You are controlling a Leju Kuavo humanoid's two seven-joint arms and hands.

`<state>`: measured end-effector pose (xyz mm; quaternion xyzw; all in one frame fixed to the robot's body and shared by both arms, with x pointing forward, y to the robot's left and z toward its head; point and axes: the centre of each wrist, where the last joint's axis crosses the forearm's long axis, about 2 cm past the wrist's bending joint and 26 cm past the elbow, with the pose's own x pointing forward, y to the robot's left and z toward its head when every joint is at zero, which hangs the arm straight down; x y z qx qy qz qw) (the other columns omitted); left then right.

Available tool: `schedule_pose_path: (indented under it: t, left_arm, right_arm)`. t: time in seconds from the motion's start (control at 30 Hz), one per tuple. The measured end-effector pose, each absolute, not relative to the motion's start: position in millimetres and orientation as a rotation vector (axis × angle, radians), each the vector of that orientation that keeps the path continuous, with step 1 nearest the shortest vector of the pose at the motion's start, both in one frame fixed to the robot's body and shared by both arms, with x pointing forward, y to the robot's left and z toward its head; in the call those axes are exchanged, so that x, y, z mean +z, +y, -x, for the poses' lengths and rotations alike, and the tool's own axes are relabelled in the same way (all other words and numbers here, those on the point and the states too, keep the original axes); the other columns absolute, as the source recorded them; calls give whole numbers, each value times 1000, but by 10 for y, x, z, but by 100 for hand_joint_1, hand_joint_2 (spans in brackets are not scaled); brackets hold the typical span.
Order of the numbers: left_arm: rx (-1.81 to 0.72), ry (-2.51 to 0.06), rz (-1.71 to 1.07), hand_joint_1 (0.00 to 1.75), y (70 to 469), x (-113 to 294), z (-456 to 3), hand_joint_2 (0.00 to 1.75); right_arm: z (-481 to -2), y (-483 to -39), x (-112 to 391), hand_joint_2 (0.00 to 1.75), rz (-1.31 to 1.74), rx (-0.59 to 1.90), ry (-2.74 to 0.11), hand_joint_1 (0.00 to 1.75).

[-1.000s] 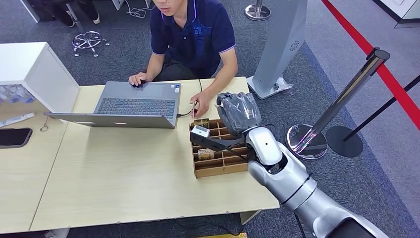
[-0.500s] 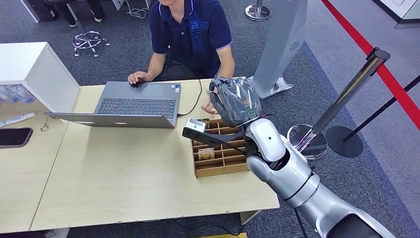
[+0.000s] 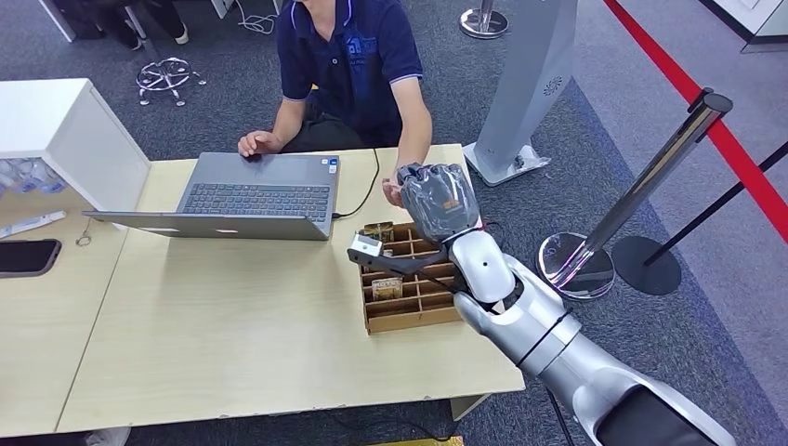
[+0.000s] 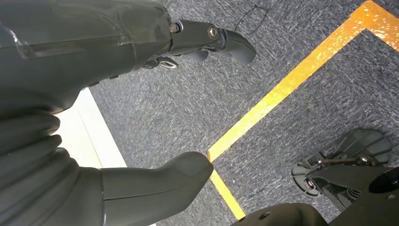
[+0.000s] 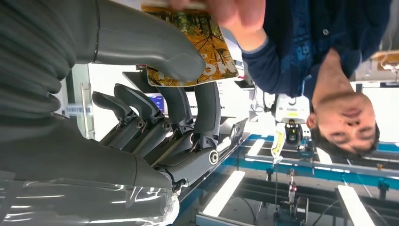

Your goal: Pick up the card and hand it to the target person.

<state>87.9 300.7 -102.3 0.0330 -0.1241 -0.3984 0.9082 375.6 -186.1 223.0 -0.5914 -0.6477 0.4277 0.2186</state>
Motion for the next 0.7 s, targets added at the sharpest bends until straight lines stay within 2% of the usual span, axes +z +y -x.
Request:
schedule_pose_path:
  t: [0.07,0.4,0.7]
  left_arm:
    - [-824,-256,-68,0,3005,-1022,-880,175]
    - [-813,-256,-72,0,3005,-1026,-863,175]
    - [-738,-232,-79,0,3016,-1033,-824,175]
  right_arm:
    - [-3763,-1863,2189,175,1647,1200,-1779,2]
    - [-3681,-1828,1960,175,1526,1228,-1730,0]
    - [-3123,-1720,1882,175,939,866,-1917,0]
